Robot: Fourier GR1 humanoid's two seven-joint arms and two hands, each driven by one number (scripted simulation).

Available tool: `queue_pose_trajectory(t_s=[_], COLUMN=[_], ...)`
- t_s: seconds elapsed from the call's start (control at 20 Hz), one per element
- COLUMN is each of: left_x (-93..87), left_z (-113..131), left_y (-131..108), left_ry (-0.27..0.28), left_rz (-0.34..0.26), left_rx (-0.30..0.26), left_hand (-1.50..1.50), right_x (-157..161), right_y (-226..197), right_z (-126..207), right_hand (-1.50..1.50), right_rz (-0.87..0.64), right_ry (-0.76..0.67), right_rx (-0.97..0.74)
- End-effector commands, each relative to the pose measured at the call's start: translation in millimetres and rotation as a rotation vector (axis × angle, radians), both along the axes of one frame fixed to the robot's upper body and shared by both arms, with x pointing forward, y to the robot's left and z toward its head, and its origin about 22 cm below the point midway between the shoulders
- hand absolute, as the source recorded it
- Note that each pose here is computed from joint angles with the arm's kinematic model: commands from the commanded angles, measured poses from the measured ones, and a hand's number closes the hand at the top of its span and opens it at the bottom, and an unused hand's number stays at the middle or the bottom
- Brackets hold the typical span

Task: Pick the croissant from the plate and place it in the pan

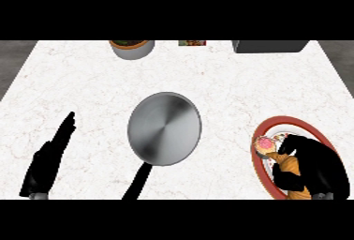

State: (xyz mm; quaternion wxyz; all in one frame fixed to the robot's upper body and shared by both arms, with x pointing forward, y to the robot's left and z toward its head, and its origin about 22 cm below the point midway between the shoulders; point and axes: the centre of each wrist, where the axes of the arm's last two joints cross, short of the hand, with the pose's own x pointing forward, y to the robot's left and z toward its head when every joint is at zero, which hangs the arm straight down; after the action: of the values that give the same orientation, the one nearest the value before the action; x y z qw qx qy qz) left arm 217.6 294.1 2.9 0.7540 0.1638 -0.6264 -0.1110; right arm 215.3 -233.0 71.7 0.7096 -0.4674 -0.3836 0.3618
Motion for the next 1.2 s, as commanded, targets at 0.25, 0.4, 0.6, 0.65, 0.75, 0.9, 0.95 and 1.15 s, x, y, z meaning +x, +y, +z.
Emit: queue_pose_trajectory(t_s=[0.25, 0.4, 0.6, 0.65, 0.75, 0.9, 0.95, 1.15], left_x=[4.6, 2.9, 15.3, -1.7, 9.6, 16.0, 1.1, 12.7], left_z=[0.9, -1.3, 2.6, -8.1, -9.0, 15.7, 2.2, 10.3], left_y=[-24.9, -8.5, -24.8, -14.7, -15.4, -31.6, -1.7, -23.2], left_ry=[-0.006, 0.001, -0.021, -0.007, -0.017, -0.029, -0.014, -0.035], left_rz=[-0.011, -0.039, -0.051, -0.038, -0.060, -0.040, -0.043, -0.066], left_rx=[-0.001, -0.003, -0.007, -0.003, 0.001, 0.001, 0.003, -0.012], left_hand=[0.00, 0.00, 0.00, 0.00, 0.00, 0.00, 0.00, 0.00], right_x=[-20.0, -11.8, 26.7, 30.9, 45.3, 77.6, 77.2, 112.6], right_y=[51.0, 89.7, 124.7, 125.3, 147.3, 160.3, 177.1, 191.6], right_z=[64.8, 71.1, 86.8, 71.1, 100.1, 58.9, 57.3, 37.7], right_hand=[1.50, 1.50, 1.50, 1.50, 1.50, 1.50, 1.50, 1.50], right_rz=[0.181, 0.191, 0.251, 0.250, 0.269, 0.226, 0.238, 0.241], right_ry=[-0.510, -0.542, -0.535, -0.515, -0.500, -0.475, -0.482, -0.436], right_rx=[-0.123, -0.084, 0.045, 0.060, 0.096, 0.170, 0.187, 0.251])
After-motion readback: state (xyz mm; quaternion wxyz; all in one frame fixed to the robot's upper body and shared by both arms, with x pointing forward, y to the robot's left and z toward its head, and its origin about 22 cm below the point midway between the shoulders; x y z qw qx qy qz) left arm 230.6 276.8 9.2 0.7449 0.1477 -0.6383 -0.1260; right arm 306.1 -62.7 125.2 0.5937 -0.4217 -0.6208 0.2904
